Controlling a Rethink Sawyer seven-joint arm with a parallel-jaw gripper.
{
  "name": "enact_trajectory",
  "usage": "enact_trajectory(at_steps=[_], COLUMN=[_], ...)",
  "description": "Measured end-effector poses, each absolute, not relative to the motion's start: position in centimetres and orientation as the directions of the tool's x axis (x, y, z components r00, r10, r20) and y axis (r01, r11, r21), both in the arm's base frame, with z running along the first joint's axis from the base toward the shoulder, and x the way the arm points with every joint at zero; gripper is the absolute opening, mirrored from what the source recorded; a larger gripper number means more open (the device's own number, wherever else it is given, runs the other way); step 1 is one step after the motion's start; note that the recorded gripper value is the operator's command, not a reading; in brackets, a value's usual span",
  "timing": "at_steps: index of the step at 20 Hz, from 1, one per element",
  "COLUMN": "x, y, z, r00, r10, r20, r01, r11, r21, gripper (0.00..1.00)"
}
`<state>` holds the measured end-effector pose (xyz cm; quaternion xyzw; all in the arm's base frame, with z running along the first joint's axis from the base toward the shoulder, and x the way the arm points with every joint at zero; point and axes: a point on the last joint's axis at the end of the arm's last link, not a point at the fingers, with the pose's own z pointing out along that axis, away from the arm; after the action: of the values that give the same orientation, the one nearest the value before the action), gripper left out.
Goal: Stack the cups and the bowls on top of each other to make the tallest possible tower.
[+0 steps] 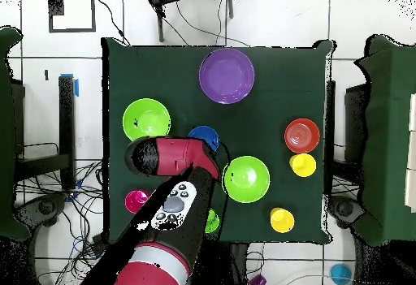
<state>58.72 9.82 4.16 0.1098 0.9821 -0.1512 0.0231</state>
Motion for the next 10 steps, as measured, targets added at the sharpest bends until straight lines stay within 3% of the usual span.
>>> enact_trajectory(at_steps=[10], x=[59.4], y=[8.5], z=[3.6], r00=[-0.97], r10=[0.227], r20=[-0.089], r01=[0.243], r11=[0.927], r21=[-0.284], gripper=[1.0])
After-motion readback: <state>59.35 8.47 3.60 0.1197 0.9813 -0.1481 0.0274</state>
